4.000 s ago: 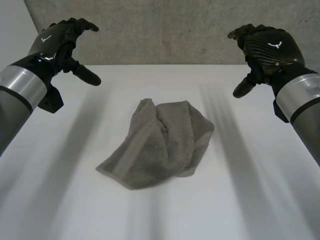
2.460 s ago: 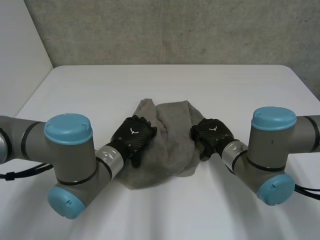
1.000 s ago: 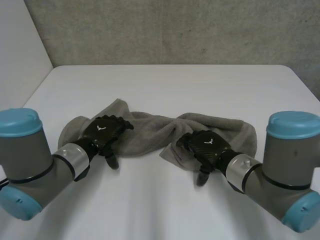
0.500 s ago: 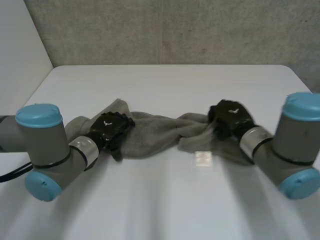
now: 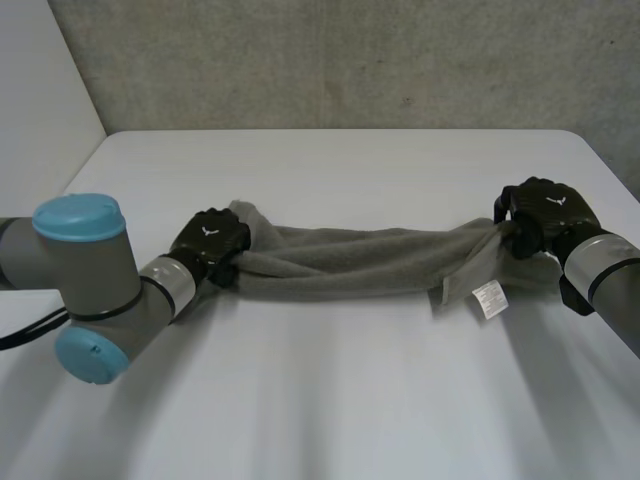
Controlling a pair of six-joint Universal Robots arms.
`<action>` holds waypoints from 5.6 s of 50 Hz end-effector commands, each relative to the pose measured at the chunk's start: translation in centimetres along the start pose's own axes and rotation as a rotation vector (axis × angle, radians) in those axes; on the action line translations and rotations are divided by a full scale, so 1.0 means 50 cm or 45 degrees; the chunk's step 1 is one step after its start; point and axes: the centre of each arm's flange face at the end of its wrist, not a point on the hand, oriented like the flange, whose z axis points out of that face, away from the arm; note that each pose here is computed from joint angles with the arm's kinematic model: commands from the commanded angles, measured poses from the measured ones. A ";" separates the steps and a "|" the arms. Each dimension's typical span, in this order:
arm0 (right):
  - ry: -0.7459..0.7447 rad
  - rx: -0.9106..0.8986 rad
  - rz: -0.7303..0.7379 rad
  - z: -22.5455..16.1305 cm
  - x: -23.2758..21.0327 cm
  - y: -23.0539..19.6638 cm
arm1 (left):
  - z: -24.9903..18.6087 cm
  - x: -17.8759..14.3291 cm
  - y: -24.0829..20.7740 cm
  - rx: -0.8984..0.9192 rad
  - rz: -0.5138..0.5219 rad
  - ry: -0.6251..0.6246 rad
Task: Fold the towel.
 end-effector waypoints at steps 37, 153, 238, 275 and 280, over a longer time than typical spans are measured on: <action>-0.455 0.346 -0.142 -0.133 -0.097 -0.207 | -0.207 -0.086 -0.286 0.383 -0.193 -0.037; -0.141 0.037 -0.401 0.064 0.002 0.037 | -0.002 0.022 0.022 0.008 0.141 0.066; -0.129 0.119 -1.025 0.100 0.021 0.130 | 0.047 -0.022 -0.038 0.171 0.148 -0.028; -0.086 -0.092 -0.401 0.076 0.071 0.061 | 0.004 -0.117 -0.114 0.283 -0.091 -0.152; -0.104 -0.103 -0.400 0.076 0.060 0.061 | 0.007 -0.114 -0.105 0.268 -0.092 -0.147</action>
